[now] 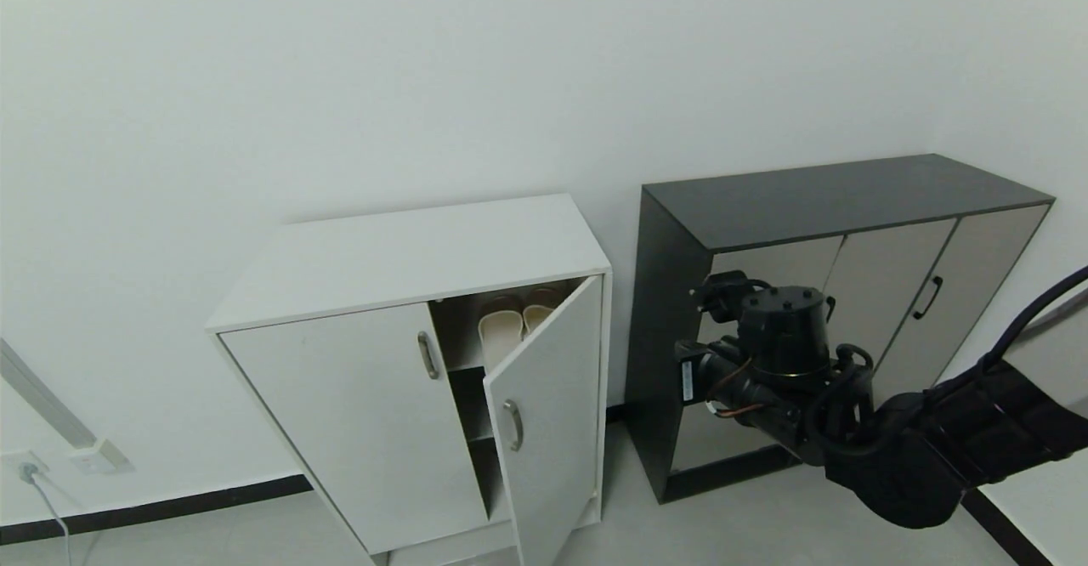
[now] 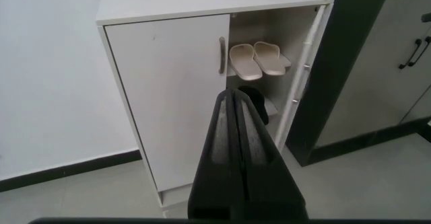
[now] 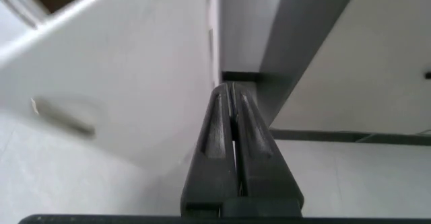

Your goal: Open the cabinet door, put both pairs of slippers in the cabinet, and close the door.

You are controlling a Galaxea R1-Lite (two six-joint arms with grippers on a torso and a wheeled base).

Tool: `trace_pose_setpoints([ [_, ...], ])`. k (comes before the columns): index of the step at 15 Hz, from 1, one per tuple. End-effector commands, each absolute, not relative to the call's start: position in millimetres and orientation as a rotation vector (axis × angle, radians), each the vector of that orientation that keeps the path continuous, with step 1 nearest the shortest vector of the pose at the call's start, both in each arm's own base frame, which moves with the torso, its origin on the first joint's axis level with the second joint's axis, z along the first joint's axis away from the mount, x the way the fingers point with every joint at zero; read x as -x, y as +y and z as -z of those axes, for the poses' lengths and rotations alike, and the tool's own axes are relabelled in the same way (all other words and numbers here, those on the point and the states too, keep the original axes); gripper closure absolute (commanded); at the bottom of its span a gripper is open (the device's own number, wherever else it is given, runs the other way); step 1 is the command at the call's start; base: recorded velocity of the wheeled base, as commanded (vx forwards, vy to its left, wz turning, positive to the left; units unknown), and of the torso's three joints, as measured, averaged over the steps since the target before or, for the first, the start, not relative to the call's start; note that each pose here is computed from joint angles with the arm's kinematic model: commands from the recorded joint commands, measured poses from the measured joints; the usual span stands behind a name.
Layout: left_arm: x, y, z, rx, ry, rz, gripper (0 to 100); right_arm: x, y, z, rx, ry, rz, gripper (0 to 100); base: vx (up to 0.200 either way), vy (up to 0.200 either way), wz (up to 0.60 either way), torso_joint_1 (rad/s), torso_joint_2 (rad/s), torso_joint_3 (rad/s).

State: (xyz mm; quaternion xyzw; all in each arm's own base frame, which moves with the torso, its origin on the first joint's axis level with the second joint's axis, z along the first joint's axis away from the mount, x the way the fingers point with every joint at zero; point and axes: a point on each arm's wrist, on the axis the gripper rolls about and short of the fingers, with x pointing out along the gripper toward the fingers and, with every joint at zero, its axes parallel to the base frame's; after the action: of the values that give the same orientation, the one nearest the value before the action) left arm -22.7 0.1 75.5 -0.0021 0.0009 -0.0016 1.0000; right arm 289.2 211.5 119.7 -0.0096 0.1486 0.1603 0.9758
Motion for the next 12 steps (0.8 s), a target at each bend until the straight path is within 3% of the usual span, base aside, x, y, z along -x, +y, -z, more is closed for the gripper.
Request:
trace_pose_setpoints([
  [1, 23, 0, -76, 0.006, 0.0, 0.003, 100, -288, 215, -116, 0.027, 0.308, -0.329, 100, 0.0, 0.0, 0.0, 0.0, 0.0, 0.0],
  [2, 23, 0, -76, 0.006, 0.002, 0.003, 100, -288, 216, -116, 0.027, 0.308, -0.332, 100, 0.0, 0.0, 0.0, 0.0, 0.0, 0.0],
  [8, 23, 0, -76, 0.005, 0.0, 0.003, 100, -281, 224, -111, 0.031, 0.319, -0.375, 100, 0.0, 0.0, 0.6, 0.001, 0.0, 0.003],
  [12, 23, 0, -76, 0.005, 0.0, 0.003, 100, -282, 223, -101, 0.042, 0.297, -0.374, 100, 0.0, 0.0, 0.0, 0.0, 0.0, 0.0],
])
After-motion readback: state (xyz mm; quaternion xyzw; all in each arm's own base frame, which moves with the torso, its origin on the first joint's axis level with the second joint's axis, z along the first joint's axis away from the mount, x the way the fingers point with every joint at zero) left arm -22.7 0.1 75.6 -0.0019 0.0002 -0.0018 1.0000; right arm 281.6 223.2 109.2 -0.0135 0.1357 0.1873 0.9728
